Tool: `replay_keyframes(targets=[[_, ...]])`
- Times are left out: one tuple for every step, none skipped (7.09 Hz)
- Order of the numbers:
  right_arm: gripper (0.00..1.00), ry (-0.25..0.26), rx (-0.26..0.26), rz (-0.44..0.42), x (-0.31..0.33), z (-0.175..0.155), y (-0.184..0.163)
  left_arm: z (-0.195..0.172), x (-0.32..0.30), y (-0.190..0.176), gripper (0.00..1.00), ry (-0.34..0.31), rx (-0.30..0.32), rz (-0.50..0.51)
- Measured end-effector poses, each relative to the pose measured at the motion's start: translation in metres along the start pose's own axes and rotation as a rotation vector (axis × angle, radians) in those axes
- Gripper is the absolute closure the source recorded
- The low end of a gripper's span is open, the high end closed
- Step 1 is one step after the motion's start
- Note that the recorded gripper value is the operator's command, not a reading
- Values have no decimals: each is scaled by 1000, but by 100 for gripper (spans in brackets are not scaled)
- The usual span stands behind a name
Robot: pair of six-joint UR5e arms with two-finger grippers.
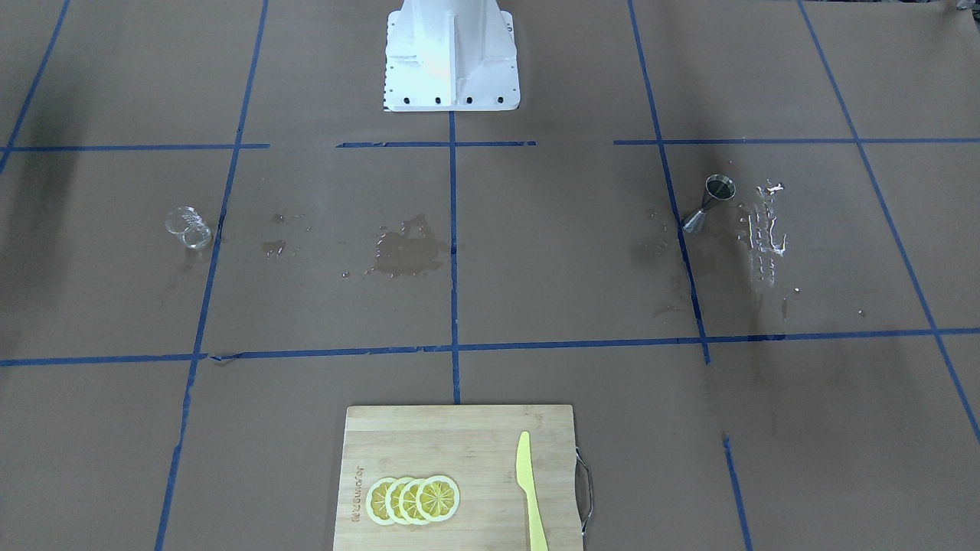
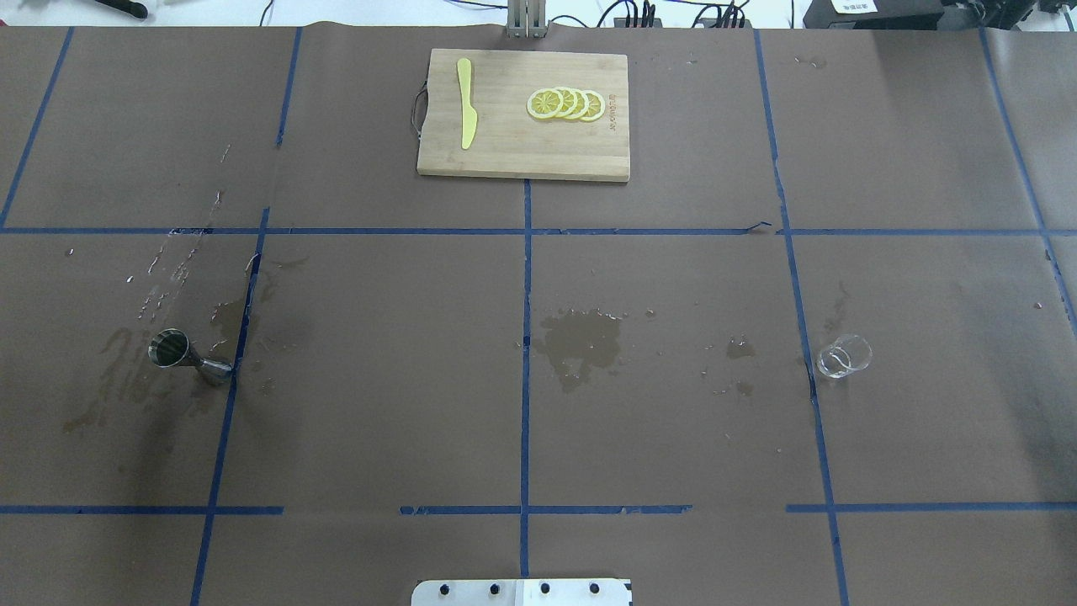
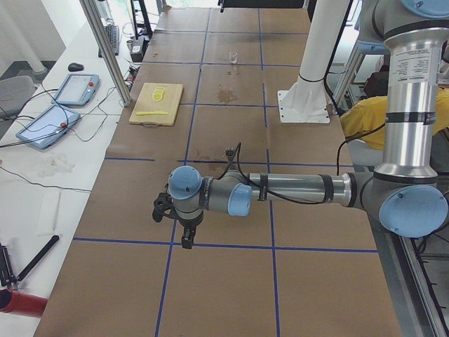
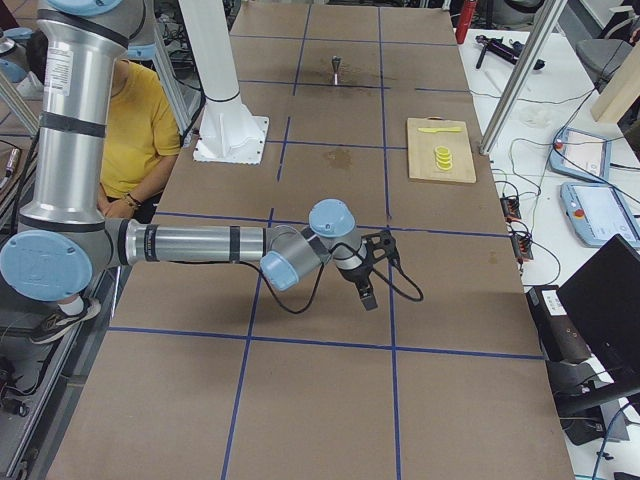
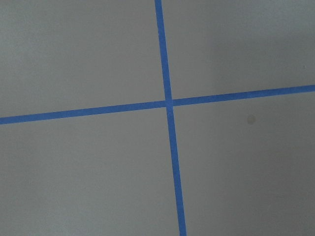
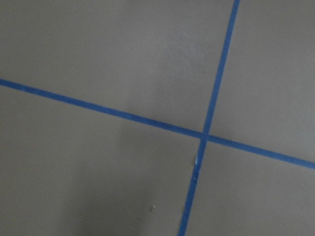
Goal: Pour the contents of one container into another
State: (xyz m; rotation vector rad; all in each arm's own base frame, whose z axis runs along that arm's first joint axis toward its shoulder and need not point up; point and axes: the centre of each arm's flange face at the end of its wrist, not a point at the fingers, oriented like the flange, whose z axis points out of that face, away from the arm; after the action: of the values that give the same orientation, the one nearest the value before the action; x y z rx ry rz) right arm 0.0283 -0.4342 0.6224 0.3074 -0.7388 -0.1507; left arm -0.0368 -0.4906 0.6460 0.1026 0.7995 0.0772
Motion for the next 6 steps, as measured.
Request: replay_keyframes(targets=[[0,-12,-72,39,22,-13,21,1,-1,0,0,0,-1,-1],[0,-10,-134,97,39,-18,46,3,-3,1,0,0,-5,-3],[0,-2,-168,139,49,-20,64,6,-5,2,0,0,-9,-7],[0,2,-182,166,55,-21,76,7,-7,2,0,0,-12,-10],[0,3,-188,181,57,-21,81,8,-7,2,0,0,-13,-10],[0,3,-187,187,58,-21,82,8,-7,2,0,0,-13,-10]])
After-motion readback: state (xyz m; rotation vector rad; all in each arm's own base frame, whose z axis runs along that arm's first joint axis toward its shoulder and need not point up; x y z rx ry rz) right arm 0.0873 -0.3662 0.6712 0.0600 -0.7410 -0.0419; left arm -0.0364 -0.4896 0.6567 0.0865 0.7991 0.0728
